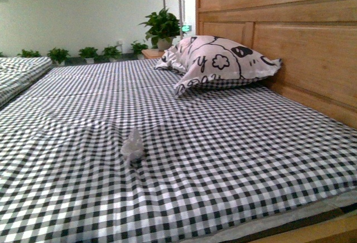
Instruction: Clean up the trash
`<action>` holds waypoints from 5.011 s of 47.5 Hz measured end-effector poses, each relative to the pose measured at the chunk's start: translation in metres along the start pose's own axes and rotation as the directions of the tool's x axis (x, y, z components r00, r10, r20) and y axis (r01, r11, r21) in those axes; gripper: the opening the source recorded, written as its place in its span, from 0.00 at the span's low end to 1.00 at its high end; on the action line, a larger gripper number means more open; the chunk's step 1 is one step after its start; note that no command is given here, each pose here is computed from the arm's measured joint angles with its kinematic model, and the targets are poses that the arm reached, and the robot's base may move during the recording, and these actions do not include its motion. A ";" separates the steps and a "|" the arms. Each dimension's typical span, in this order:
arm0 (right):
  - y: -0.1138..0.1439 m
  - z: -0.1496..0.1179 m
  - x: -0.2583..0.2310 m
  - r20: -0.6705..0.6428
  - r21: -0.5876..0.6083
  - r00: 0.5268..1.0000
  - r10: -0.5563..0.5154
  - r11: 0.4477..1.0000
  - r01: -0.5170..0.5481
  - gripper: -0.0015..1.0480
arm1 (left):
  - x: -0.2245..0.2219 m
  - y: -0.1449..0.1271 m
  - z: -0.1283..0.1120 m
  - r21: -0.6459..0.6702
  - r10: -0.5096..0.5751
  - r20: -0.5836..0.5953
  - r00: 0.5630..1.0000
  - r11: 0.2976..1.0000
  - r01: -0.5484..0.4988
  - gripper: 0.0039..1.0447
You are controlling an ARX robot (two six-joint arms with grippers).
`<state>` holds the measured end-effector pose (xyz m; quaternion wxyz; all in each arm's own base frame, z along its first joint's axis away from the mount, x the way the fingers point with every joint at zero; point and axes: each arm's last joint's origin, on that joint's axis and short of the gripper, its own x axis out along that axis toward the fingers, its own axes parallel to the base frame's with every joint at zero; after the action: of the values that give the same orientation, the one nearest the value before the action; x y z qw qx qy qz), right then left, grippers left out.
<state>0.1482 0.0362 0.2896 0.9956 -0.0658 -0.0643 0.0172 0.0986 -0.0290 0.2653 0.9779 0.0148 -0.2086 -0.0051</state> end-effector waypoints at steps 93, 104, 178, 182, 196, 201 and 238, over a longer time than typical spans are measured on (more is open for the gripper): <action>0.000 0.000 0.000 -0.021 -0.005 1.000 -0.017 1.000 0.017 0.17 | 0.062 0.054 -0.147 0.043 -0.231 -0.885 0.404 0.824 0.565 0.26; 0.060 0.020 0.067 -0.350 -0.019 0.921 0.172 0.982 -0.190 0.17 | 0.062 0.054 -0.147 0.043 -0.231 -0.885 0.404 0.824 0.565 0.26; 0.199 -0.042 0.232 -0.637 0.299 0.251 0.729 0.533 -0.791 0.17 | 0.061 0.055 -0.147 0.046 -0.227 -0.886 0.404 0.824 0.565 0.26; 0.179 -0.046 0.235 -0.645 0.259 0.332 0.688 0.606 -0.752 0.17 | 0.061 0.055 -0.147 0.046 -0.227 -0.886 0.404 0.824 0.565 0.26; 0.091 -0.018 0.206 -0.512 0.274 0.614 0.601 0.791 -0.546 0.17 | 0.065 0.060 -0.133 0.142 -0.092 -0.756 0.648 0.944 0.299 0.26; 0.048 0.009 0.182 -0.453 0.308 0.696 0.557 0.830 -0.464 0.17 | 0.073 0.071 -0.109 0.192 0.071 -0.685 0.725 0.978 0.085 0.26; -0.046 0.092 -0.023 -0.103 0.504 0.851 0.514 0.765 -0.401 0.17 | 0.014 -0.005 0.034 0.097 0.239 -0.393 0.888 0.971 -0.219 0.26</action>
<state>0.1148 0.0017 0.3835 0.9470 0.1589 0.0783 0.2681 0.0976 -0.0350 0.3015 0.9928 0.0155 -0.0034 0.1186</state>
